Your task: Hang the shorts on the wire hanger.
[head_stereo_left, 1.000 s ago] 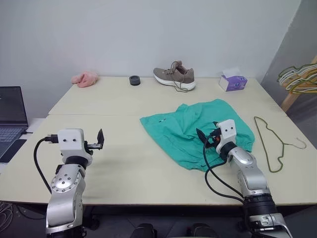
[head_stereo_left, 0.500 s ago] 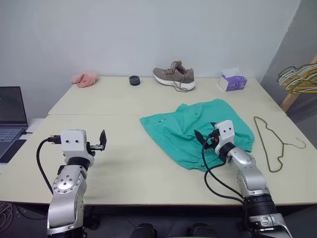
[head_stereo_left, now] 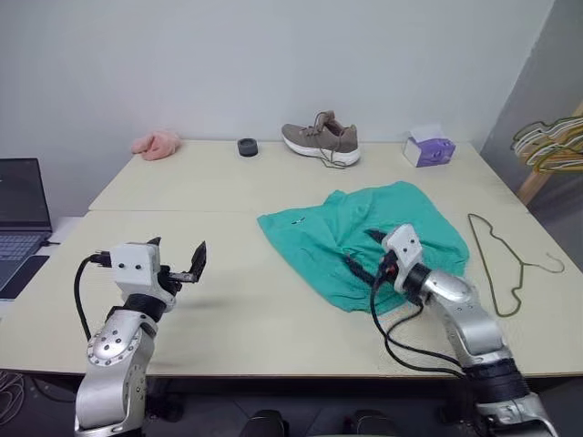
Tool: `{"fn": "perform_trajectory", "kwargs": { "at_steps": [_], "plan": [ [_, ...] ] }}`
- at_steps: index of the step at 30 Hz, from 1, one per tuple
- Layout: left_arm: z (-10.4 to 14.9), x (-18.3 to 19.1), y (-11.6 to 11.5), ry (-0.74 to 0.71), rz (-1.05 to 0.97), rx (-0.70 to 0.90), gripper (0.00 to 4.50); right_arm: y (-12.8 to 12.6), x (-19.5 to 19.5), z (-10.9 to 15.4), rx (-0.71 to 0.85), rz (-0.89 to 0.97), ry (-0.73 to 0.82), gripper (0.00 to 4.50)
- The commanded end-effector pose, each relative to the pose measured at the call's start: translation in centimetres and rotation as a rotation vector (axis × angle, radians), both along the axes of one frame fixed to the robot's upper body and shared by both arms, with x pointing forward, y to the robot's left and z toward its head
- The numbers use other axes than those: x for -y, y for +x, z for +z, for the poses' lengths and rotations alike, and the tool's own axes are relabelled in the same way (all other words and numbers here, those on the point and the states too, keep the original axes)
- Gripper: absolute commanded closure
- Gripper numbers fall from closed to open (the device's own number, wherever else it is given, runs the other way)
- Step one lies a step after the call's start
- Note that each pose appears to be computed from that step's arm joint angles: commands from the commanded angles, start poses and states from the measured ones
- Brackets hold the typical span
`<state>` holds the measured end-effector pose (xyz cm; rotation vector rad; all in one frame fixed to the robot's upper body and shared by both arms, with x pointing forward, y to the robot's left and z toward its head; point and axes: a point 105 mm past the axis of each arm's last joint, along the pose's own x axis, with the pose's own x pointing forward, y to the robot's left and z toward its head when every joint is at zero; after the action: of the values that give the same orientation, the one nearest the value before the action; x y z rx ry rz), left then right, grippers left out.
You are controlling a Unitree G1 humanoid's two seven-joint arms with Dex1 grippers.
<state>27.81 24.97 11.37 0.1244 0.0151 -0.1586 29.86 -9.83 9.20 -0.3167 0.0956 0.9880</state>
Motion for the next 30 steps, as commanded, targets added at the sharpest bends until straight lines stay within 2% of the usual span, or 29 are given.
{"fn": "perform_trajectory", "kwargs": {
  "at_steps": [1,5,8,12,15,19,26,30],
  "plan": [
    [0.7,1.2,-1.0,0.036,-0.2,-0.045,0.0,-2.4,-0.6,0.3,-0.052,0.167,-0.071,0.05],
    [-0.4,1.6,-2.1,0.135,-0.367,-0.161,0.0,-3.2,0.1,-1.6,-0.11,0.195,-0.213,0.05],
    [-0.4,1.5,-1.9,0.193,-0.413,-0.185,0.0,-1.8,1.3,-3.6,-0.1,0.118,-0.35,0.05],
    [-0.3,2.0,-1.6,0.218,-0.459,-0.189,0.0,-0.2,1.9,-4.1,-0.081,0.038,-0.41,0.05],
    [-0.5,2.8,-1.4,0.246,-0.495,-0.191,0.0,0.4,2.1,-4.1,-0.064,0.006,-0.438,0.64],
    [-0.6,3.5,-1.4,0.279,-0.533,-0.185,0.0,0.2,2.1,-3.8,-0.055,0.021,-0.458,2.06],
    [-0.6,4.6,0.2,0.369,-0.574,-0.119,0.0,0.1,1.6,-2.1,-0.035,0.031,-0.442,4.47],
    [-0.8,5.5,1.1,0.436,-0.613,-0.082,0.0,-0.3,1.0,-0.3,-0.039,0.066,-0.397,4.47]
  ]
}}
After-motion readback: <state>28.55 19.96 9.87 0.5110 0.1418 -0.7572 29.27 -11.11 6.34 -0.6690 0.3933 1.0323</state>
